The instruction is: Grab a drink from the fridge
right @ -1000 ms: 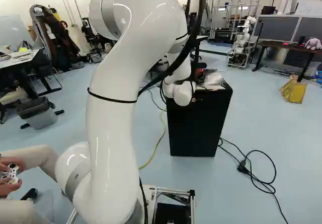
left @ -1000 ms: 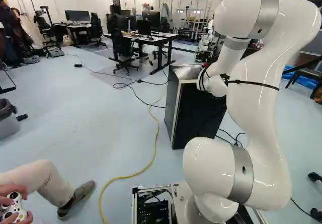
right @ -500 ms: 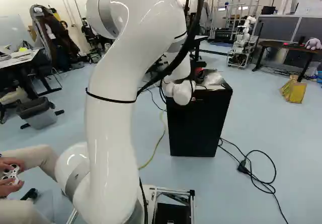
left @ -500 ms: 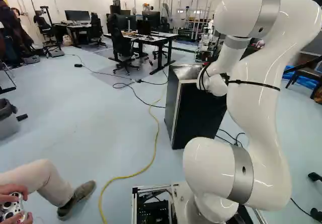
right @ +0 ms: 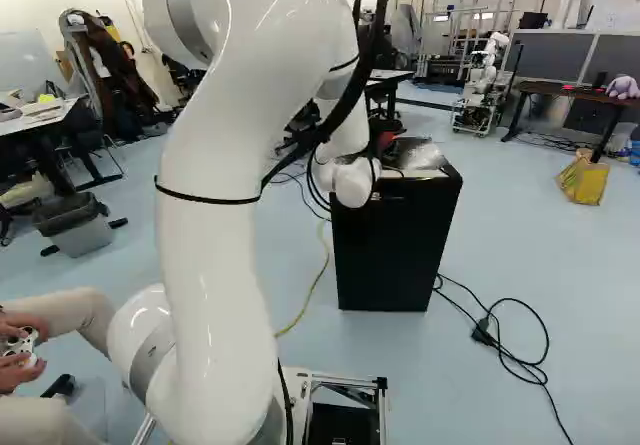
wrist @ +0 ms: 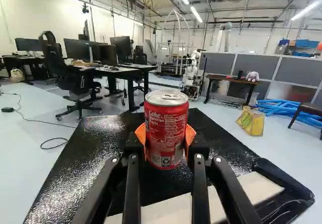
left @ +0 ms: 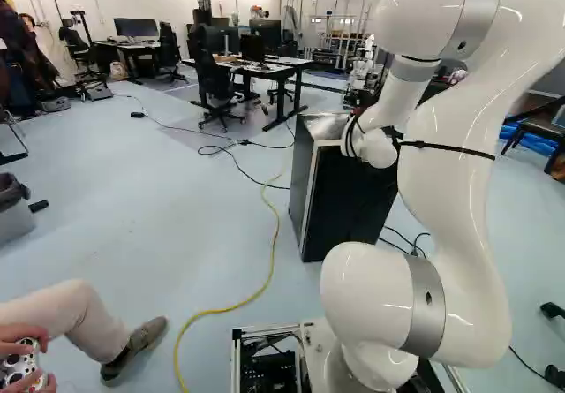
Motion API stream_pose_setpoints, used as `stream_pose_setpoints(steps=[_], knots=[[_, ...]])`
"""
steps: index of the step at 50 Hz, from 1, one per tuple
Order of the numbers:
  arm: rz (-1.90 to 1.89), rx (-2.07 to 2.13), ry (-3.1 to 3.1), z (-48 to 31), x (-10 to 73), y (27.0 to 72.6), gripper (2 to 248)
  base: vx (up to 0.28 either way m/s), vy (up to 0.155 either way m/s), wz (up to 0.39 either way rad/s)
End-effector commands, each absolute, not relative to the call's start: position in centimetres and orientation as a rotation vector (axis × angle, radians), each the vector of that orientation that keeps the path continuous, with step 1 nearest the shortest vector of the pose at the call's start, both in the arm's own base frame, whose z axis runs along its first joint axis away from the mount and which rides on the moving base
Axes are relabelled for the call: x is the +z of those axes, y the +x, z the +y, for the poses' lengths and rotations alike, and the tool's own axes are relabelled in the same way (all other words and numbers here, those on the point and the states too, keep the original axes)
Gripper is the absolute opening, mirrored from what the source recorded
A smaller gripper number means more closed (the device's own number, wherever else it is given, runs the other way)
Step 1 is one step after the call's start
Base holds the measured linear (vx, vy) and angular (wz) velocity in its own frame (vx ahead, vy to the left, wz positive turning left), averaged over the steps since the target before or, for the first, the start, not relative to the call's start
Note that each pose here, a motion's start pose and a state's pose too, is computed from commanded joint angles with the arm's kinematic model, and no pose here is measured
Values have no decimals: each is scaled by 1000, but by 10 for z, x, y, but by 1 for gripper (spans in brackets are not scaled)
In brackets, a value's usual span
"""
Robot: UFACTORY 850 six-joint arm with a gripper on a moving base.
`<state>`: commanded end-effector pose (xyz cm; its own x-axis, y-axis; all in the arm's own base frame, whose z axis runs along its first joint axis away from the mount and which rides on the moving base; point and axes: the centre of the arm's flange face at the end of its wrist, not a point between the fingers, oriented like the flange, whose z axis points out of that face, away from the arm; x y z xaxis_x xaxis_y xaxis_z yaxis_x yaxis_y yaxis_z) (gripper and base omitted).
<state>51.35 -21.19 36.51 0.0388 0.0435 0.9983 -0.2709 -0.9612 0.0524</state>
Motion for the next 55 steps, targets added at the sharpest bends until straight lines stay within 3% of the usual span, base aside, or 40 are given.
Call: stream_pose_setpoints(steps=[28, 55], knots=[[-193, 1989, 2195, -147, 384, 473, 94, 0, 0, 0], [-123, 1933, 2348, -70, 392, 397, 94, 0, 0, 0]])
